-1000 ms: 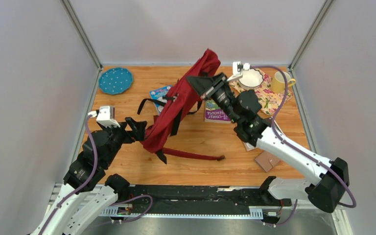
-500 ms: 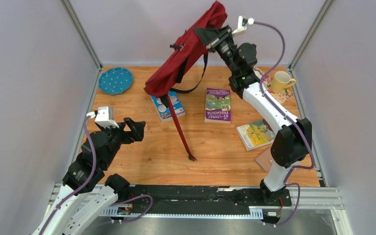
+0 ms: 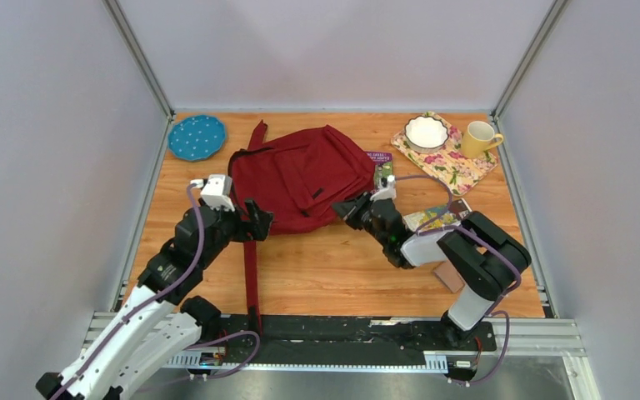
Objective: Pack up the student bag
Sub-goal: Adjust the student bag at the center of the board.
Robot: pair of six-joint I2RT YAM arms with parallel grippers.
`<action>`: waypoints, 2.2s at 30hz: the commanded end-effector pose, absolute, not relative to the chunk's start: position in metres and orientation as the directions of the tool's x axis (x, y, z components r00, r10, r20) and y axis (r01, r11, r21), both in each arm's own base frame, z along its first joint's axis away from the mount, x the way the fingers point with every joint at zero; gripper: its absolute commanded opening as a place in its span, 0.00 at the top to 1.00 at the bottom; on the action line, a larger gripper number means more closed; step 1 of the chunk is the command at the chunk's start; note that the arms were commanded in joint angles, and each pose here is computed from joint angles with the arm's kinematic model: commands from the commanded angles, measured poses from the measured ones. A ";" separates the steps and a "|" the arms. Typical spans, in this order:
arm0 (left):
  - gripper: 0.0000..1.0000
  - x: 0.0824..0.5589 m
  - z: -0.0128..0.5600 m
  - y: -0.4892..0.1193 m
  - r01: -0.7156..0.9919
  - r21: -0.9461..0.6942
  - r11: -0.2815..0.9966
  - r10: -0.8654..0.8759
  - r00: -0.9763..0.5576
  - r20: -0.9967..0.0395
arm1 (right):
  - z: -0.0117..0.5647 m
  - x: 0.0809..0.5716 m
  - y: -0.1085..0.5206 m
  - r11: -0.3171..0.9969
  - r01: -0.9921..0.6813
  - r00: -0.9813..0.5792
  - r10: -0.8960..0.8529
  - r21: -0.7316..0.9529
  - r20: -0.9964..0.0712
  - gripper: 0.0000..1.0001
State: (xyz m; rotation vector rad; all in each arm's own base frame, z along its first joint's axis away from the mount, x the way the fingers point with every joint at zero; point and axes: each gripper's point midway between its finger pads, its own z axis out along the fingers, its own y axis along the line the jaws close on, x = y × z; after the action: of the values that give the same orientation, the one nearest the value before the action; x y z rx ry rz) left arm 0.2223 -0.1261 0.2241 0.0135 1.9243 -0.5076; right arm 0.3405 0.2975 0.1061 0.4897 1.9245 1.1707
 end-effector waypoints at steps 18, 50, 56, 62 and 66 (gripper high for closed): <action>0.08 0.222 0.130 -0.230 0.446 -0.291 0.847 0.025 -0.579 -0.815 | 0.118 0.288 0.298 0.309 -0.219 -0.483 0.790 0.926 -0.378 1.00; 1.00 0.171 0.077 -0.235 0.684 -0.354 0.638 0.015 -0.471 -0.882 | 0.066 0.251 0.322 0.482 0.049 -0.731 0.614 0.875 -0.297 0.66; 1.00 0.164 0.072 -0.229 0.732 -0.294 0.614 0.049 -0.407 -0.912 | 0.066 0.247 0.334 0.472 0.046 -0.771 0.577 0.880 -0.269 0.34; 1.00 0.163 0.067 -0.227 0.722 -0.299 0.624 0.057 -0.424 -0.904 | 0.064 0.242 0.338 0.441 0.067 -0.786 0.576 0.895 -0.225 0.62; 0.63 0.168 0.071 -0.227 0.694 -0.322 0.644 0.034 -0.446 -0.894 | 0.063 0.244 0.341 0.419 0.052 -0.782 0.582 0.906 -0.224 0.95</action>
State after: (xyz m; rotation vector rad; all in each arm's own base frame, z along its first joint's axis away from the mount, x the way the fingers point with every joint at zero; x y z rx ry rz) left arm 0.1673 -0.2195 0.0578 0.5767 1.9344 -0.8149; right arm 0.2399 0.3267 0.0454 0.5598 2.2317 1.2561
